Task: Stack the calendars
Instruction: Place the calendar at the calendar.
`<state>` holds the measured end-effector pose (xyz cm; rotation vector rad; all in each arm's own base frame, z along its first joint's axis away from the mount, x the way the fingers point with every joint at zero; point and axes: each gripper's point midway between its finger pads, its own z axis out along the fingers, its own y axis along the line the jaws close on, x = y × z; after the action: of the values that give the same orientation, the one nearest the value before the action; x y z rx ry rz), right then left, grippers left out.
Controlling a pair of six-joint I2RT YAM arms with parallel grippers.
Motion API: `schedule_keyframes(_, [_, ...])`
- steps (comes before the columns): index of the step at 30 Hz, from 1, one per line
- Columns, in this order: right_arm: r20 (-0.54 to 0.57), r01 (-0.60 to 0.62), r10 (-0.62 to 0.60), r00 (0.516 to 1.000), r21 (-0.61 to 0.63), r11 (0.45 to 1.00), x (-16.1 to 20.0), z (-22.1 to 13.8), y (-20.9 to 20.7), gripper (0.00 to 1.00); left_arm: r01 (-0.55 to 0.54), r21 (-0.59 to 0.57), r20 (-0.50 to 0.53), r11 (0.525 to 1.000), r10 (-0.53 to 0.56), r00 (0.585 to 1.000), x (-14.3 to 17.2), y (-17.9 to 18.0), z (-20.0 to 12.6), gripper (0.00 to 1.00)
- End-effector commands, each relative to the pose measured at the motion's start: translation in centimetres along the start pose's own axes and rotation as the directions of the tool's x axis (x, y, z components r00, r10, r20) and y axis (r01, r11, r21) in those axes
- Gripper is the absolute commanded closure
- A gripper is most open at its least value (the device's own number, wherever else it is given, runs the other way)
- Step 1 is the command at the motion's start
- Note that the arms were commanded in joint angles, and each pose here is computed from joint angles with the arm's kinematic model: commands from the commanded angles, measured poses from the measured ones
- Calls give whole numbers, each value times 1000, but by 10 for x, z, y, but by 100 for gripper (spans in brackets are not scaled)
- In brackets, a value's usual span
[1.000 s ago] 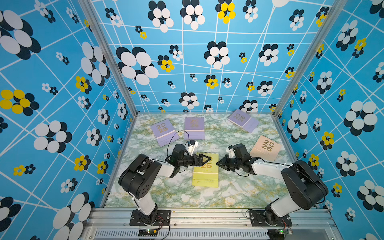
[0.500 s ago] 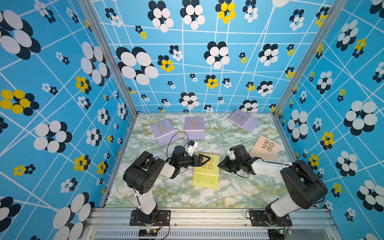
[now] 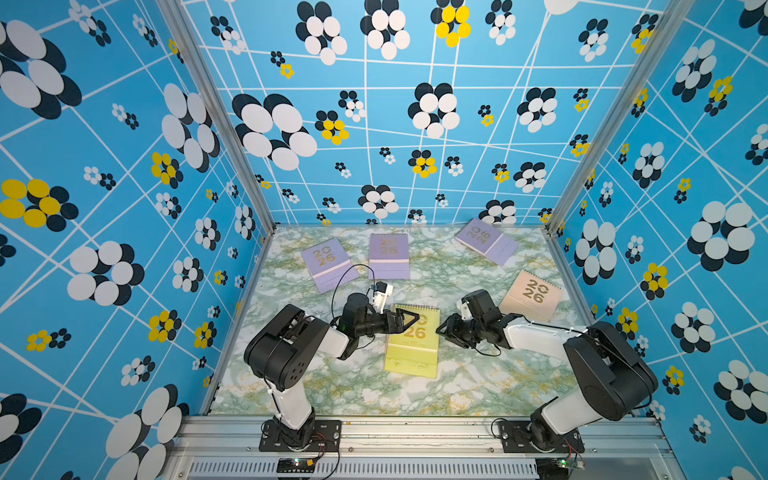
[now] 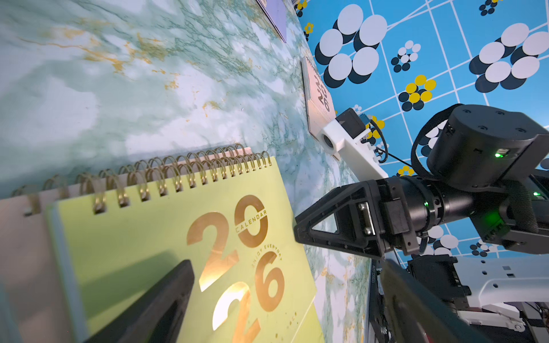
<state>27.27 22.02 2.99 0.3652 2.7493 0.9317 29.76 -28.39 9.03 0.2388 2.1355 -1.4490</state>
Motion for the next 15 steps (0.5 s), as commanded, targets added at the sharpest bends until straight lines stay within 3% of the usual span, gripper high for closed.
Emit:
schedule_keyframes(1, [8,36,-36,999,77,996,-3,-12,-7,51,-57,-23,31,998,57,998,-14,-12,-7,0])
schedule_keyframes(8, [31,85,-87,996,70,994,-9,-22,12,41,-191,-169,53,967,202,978,-43,-28,-28,0])
schedule_keyframes(12, [22,137,-140,990,96,986,-7,-17,24,27,-218,-275,46,936,239,970,-51,-21,-43,0])
schedule_keyframes(15, [22,141,-145,989,115,983,-6,-13,29,22,-213,-323,62,922,245,968,-57,-16,-55,0])
